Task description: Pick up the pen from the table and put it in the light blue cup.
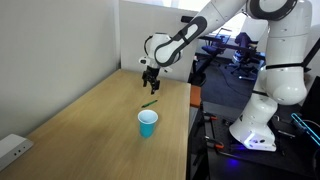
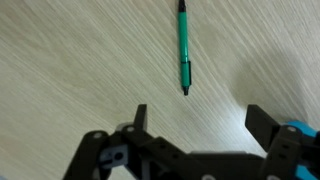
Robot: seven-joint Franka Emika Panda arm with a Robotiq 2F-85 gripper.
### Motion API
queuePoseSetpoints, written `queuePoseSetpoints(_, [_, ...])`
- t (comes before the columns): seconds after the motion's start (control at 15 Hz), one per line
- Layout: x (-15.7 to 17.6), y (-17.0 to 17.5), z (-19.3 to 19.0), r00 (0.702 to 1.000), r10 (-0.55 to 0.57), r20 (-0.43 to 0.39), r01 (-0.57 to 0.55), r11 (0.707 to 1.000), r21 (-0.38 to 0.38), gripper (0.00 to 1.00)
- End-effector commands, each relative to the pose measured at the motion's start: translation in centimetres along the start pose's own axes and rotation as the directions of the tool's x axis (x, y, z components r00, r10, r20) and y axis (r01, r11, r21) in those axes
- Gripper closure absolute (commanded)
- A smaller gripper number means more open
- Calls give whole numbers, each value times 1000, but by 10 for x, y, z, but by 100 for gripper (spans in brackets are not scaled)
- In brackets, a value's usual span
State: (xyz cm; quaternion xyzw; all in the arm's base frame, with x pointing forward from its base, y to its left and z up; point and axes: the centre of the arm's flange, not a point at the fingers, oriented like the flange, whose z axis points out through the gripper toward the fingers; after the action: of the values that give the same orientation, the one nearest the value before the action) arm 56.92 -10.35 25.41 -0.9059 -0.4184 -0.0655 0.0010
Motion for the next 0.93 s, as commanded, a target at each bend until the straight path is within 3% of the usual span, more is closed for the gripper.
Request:
queuePoseSetpoints(0.0, [-1, 10, 15, 1000, 14, 20, -14, 1000, 17, 0])
queuePoseSetpoints(0.87, [-28, 25, 79, 997, -6, 74, -2, 995, 101, 0])
